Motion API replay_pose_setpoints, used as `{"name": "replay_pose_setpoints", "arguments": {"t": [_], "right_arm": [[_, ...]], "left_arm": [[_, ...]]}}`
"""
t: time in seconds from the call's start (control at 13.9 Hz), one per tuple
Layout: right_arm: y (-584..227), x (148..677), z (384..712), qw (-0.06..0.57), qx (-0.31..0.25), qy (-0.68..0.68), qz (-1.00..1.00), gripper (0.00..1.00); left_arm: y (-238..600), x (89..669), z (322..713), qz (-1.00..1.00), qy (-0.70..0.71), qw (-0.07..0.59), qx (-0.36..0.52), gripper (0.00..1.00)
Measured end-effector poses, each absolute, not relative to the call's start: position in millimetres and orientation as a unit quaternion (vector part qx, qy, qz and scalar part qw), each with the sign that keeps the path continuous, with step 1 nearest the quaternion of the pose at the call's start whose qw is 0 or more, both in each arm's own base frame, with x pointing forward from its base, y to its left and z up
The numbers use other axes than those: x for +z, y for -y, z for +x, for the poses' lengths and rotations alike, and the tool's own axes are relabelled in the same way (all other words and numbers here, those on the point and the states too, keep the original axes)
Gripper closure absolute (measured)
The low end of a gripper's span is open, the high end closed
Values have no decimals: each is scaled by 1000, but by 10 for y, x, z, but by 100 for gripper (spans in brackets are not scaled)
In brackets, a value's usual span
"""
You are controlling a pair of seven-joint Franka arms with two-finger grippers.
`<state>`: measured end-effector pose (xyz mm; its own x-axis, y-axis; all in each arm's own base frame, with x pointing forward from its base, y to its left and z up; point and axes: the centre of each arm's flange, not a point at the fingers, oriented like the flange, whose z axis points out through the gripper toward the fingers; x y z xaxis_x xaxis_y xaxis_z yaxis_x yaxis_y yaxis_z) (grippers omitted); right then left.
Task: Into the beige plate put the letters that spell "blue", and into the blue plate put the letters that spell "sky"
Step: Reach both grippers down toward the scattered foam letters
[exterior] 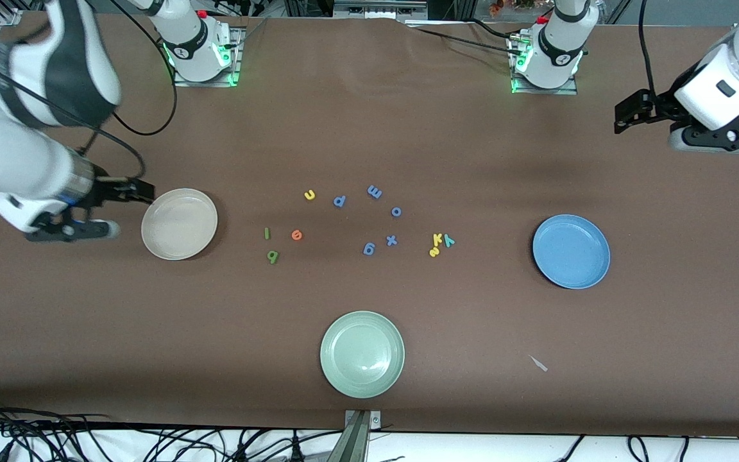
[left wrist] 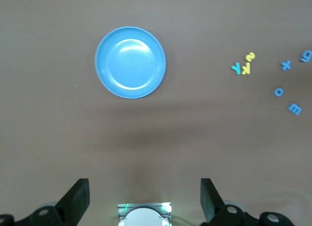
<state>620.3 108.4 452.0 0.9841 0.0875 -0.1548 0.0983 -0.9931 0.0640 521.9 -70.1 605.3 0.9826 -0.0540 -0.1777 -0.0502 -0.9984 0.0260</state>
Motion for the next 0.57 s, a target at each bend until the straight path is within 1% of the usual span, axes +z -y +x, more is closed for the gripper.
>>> {"name": "replay_pose_setpoints", "arguments": {"t": [0.14, 0.29, 0.43, 0.57], "right_arm": [[-1436, 4194, 6293, 36, -63, -24, 997, 0], [-1758, 3862, 6348, 31, -54, -3, 998, 0], [-2044, 3541, 6372, 14, -50, 37, 998, 0], [-2255, 3205, 6386, 9, -47, 66, 997, 0]], "left_arm": [[772, 5891, 5347, 996, 29, 22, -85, 0], [905, 5600, 5562, 995, 34, 43, -78, 0], [1189, 5178, 5758, 994, 50, 53, -77, 0], [1649, 4662, 5917, 993, 79, 54, -74, 0]]}}
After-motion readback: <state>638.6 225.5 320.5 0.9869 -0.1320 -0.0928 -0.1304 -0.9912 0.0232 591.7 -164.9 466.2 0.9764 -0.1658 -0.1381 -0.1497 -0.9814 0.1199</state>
